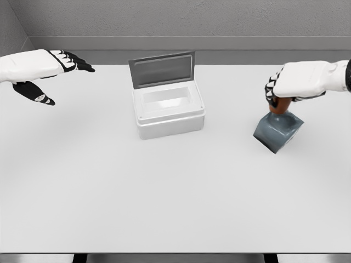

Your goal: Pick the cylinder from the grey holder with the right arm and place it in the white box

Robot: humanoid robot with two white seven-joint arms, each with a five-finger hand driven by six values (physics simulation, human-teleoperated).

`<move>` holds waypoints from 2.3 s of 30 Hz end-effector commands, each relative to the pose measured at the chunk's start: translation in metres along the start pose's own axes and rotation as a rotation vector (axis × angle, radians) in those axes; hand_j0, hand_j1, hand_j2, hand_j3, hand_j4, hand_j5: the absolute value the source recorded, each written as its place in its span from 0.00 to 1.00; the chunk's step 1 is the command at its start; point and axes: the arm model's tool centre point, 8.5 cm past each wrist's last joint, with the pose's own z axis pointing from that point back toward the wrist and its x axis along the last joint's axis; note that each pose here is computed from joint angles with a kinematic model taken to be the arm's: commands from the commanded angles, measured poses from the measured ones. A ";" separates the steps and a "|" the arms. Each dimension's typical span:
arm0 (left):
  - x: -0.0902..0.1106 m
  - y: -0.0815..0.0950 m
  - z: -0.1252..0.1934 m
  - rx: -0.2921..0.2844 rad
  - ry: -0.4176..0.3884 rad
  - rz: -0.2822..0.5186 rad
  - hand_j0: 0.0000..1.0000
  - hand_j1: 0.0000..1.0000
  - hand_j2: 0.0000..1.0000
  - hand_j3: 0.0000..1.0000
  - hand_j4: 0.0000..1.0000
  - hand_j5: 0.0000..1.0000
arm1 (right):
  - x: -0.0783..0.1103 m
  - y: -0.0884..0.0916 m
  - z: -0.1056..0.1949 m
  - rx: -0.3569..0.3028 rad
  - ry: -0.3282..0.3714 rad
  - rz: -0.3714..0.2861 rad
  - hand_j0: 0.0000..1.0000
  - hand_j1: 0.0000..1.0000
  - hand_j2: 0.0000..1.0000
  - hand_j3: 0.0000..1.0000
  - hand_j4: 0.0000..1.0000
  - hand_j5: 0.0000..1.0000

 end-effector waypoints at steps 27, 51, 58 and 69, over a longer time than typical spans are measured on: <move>-0.002 0.004 0.001 0.006 0.007 -0.002 1.00 1.00 1.00 1.00 1.00 1.00 | 0.002 -0.062 -0.073 -0.092 -0.066 0.038 0.46 0.46 0.46 0.46 0.46 0.46; -0.001 0.005 0.000 0.003 0.005 -0.008 1.00 1.00 1.00 1.00 1.00 1.00 | 0.010 -0.116 -0.121 -0.144 -0.102 0.068 0.46 0.46 0.46 0.46 0.46 0.46; -0.001 0.005 0.000 0.002 0.006 -0.009 1.00 1.00 1.00 1.00 1.00 1.00 | 0.014 -0.133 -0.132 -0.161 -0.115 0.073 0.46 0.46 0.46 0.46 0.46 0.46; -0.001 0.003 -0.001 -0.005 0.003 -0.007 1.00 1.00 1.00 1.00 1.00 1.00 | 0.021 -0.137 -0.151 -0.146 -0.136 0.063 0.46 0.46 0.46 0.46 0.46 0.46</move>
